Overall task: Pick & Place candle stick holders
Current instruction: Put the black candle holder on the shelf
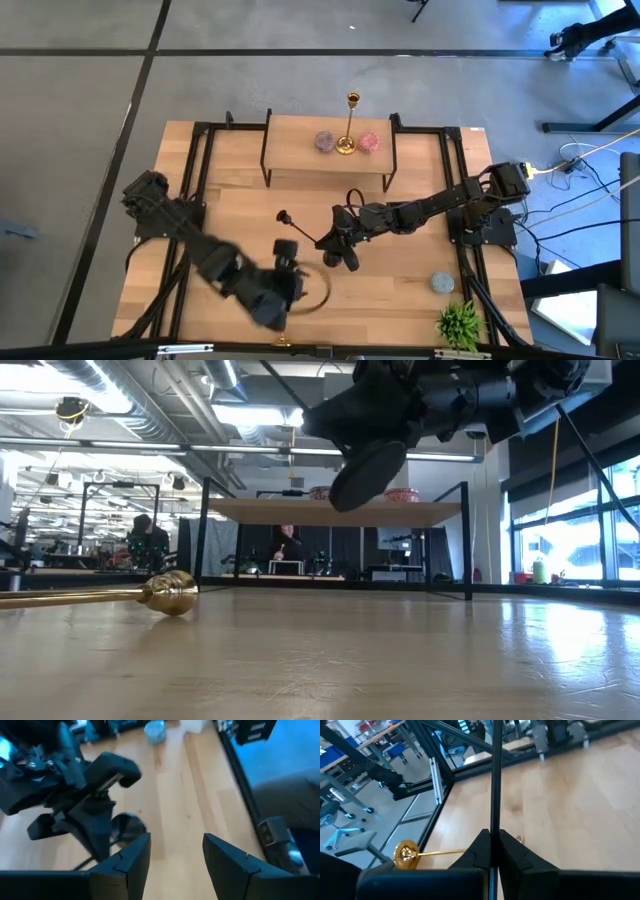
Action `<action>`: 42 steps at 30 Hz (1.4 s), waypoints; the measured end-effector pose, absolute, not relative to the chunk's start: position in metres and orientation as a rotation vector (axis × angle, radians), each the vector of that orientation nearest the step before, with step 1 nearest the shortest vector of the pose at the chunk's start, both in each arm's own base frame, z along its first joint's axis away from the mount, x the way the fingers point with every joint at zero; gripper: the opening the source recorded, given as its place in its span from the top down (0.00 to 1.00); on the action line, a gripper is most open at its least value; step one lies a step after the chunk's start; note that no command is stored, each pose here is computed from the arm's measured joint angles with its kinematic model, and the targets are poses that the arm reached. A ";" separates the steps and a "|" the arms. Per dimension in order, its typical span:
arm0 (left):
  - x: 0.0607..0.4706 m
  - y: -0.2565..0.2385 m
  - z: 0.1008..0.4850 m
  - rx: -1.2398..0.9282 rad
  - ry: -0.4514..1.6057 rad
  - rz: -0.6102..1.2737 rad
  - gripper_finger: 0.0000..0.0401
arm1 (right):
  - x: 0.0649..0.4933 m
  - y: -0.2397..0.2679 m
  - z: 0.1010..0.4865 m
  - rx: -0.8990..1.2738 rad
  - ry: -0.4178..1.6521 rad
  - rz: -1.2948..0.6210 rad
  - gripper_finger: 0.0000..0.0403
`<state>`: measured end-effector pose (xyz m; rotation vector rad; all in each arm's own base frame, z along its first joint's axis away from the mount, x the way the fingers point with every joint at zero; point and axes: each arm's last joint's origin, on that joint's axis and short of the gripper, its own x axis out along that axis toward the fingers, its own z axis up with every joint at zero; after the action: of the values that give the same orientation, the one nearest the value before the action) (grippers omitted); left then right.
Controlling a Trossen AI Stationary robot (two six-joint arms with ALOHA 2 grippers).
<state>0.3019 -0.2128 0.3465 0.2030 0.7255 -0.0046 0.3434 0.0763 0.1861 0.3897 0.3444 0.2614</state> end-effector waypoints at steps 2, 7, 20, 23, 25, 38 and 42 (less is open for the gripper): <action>0.292 -0.225 0.342 0.220 0.694 0.034 0.56 | 0.343 0.080 0.188 0.371 0.324 0.258 0.97; 0.261 -0.236 0.325 0.328 0.634 0.243 0.60 | 0.341 0.094 0.195 0.283 0.223 0.221 0.97; 0.196 -0.182 0.269 0.133 0.364 0.596 0.70 | 0.329 0.126 0.208 0.025 0.046 -0.062 0.97; 0.185 -0.168 0.252 0.052 0.253 0.632 0.70 | 0.327 0.132 0.211 -0.003 0.022 -0.076 0.97; 0.178 -0.160 0.239 0.021 0.182 0.650 0.70 | 0.325 0.135 0.212 -0.021 0.010 -0.080 0.97; 0.158 -0.136 0.198 -0.033 0.088 0.665 0.71 | 0.324 0.142 0.216 -0.034 -0.025 0.042 0.97; 0.162 -0.136 0.199 -0.004 0.128 0.653 0.71 | 0.325 0.141 0.216 -0.034 -0.026 0.083 0.97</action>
<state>0.1622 -0.1364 0.1991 -0.0045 0.1284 0.6532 0.3248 0.1406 0.2157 -0.0340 -0.0263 0.0834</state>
